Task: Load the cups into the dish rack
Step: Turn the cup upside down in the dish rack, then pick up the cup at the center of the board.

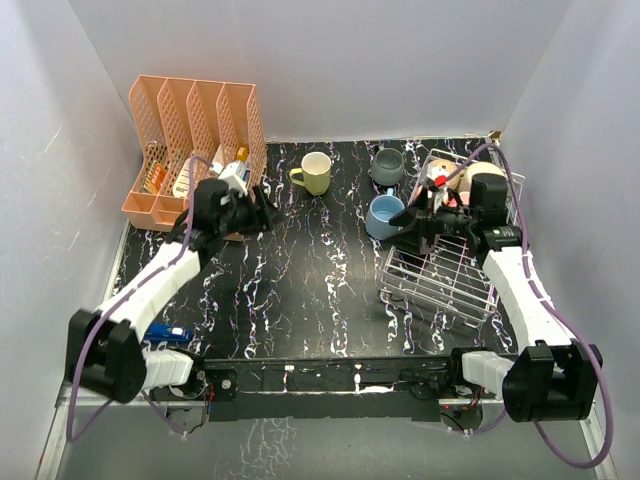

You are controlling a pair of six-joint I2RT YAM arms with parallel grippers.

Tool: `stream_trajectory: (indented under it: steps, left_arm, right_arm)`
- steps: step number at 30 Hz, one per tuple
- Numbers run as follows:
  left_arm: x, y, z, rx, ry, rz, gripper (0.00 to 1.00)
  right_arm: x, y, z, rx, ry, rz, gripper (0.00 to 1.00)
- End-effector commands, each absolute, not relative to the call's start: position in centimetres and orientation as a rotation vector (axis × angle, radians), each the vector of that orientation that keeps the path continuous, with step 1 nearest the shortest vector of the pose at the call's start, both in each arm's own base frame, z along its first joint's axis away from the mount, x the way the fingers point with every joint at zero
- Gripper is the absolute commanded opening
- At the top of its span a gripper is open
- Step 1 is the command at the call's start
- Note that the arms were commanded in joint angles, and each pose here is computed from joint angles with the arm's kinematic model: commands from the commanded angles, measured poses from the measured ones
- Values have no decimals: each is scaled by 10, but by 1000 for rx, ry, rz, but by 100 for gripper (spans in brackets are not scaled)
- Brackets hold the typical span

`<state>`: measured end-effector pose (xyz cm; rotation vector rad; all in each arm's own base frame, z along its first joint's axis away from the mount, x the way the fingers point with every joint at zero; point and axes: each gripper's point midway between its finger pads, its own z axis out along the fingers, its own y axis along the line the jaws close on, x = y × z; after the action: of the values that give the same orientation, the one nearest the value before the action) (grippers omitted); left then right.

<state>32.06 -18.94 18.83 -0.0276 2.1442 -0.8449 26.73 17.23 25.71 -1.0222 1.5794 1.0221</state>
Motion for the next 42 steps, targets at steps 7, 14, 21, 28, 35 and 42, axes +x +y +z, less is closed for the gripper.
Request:
stream_trajectory:
  steps: [7, 14, 21, 28, 35, 42]
  left_arm:
    - [444, -194, 191, 167, 2329, -449, 55]
    - [515, -214, 192, 416, 2260, -345, 63]
    - [558, -240, 186, 532, 2139, -393, 69]
    - [584, -250, 182, 543, 2059, -396, 66]
    - [602, -266, 174, 506, 2019, -465, 48]
    - [607, -278, 162, 490, 2023, -516, 36]
  right_arm:
    - [266, 145, 265, -928, 1524, 987, 59]
    - [264, 144, 268, -908, 1525, 972, 59]
    - [262, 144, 266, -899, 1521, 972, 59]
    - [263, 145, 262, -889, 1530, 988, 59]
    - [264, 145, 259, -884, 1533, 997, 59]
    - [264, 146, 258, -883, 1535, 1003, 59]
